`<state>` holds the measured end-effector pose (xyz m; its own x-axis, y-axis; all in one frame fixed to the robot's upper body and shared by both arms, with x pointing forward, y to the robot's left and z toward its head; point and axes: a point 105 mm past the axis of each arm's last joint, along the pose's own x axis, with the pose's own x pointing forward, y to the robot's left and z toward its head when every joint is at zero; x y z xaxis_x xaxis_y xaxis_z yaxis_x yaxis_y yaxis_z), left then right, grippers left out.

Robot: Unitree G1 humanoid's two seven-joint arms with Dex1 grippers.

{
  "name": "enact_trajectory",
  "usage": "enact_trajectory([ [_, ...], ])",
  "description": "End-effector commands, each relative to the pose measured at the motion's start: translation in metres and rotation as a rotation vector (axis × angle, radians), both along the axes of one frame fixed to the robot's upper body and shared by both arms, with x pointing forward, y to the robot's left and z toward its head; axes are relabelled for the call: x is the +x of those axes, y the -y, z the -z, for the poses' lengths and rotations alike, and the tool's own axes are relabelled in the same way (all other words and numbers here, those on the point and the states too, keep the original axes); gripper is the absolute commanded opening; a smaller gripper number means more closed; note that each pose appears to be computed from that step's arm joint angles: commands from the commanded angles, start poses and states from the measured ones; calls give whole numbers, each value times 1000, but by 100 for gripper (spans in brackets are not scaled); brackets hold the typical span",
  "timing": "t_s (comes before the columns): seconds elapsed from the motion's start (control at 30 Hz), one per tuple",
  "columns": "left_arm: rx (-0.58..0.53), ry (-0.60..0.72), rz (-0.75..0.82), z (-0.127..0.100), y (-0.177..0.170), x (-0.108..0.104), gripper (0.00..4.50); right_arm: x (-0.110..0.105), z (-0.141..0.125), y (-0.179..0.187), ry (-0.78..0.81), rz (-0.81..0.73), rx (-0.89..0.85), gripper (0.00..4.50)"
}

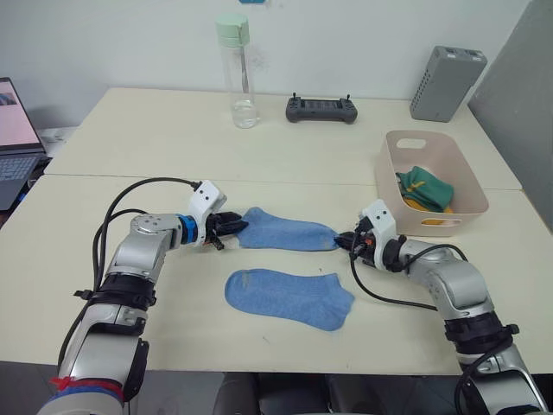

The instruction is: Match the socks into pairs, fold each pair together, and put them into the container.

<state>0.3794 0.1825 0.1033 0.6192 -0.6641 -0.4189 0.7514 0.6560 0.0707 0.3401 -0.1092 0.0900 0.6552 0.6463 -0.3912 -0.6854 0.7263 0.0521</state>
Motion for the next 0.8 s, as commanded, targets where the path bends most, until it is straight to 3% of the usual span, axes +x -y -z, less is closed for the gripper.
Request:
enact_trajectory([
  [0.03,-59,-12,17,-14,11,-7,7,12,-21,-2,87,-1,7,0],
  [0.17,-179,-103,28,-18,28,-29,3,26,-32,0,139,11,1,0],
  [0.23,-172,-108,42,-16,34,-40,3,31,-35,1,149,11,-3,0],
  [0.37,-163,-72,-54,-16,24,-36,3,36,-36,0,163,3,-14,0],
  [0.5,-256,-105,-21,-28,37,-48,3,43,-38,-4,178,2,-11,0],
  [0.63,-431,-165,-60,-48,64,-52,3,63,-53,-13,247,0,-29,0],
  [0.77,-547,-298,-79,-40,85,-73,3,77,-61,-20,288,-24,-54,0],
  [0.8,-623,-338,-93,-39,92,-78,3,81,-63,-24,304,-28,-61,0],
])
